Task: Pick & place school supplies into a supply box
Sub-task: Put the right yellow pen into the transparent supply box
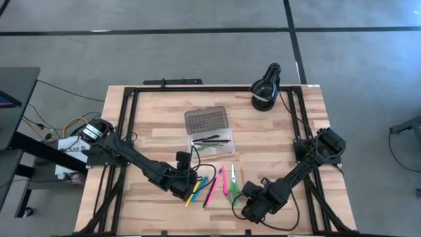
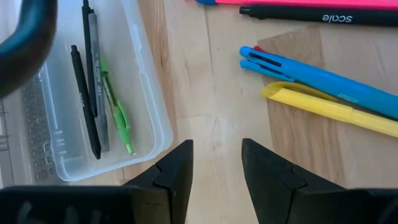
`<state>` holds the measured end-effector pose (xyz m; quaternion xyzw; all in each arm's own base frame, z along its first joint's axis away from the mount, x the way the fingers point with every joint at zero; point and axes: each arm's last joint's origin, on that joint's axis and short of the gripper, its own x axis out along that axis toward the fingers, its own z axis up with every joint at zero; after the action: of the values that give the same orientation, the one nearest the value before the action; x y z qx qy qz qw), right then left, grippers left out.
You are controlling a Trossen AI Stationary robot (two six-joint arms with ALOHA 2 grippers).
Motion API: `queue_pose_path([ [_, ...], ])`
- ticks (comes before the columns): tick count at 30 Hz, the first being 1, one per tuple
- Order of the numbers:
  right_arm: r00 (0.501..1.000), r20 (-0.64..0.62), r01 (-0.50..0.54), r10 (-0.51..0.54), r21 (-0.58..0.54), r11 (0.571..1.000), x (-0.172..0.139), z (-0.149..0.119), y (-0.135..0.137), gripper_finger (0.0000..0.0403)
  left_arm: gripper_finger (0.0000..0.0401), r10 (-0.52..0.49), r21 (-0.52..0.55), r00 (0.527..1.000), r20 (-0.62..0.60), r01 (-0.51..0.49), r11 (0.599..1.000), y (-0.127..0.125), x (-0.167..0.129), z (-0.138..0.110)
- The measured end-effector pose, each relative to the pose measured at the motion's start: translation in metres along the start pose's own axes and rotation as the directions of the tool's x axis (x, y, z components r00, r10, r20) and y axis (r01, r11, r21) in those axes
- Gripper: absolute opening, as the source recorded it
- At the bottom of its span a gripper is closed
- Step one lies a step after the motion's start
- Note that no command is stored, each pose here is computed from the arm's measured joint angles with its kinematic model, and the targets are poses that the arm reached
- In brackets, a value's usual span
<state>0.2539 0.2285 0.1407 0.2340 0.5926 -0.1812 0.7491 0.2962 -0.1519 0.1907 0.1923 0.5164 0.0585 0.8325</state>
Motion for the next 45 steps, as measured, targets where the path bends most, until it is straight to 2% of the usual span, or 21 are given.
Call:
queue_pose_path([
  [15,0.996,-0.045,0.075,-0.073,0.043,0.996,0.0,-0.003,-0.007,0.0124,0.0132,-0.001,-0.011,1.0,0.0,0.001,1.0,0.0,0.0,0.0],
  [38,0.968,-0.196,0.175,-0.157,0.076,0.982,-0.002,-0.008,-0.018,0.0124,0.0132,-0.002,-0.027,1.0,0.0,0.002,1.0,-0.001,0.0,0.0],
  [45,0.968,-0.196,0.168,-0.158,0.037,0.985,-0.002,-0.009,-0.018,0.01,0.0132,-0.002,-0.03,1.0,0.0,0.002,1.0,-0.001,0.0,0.0],
])
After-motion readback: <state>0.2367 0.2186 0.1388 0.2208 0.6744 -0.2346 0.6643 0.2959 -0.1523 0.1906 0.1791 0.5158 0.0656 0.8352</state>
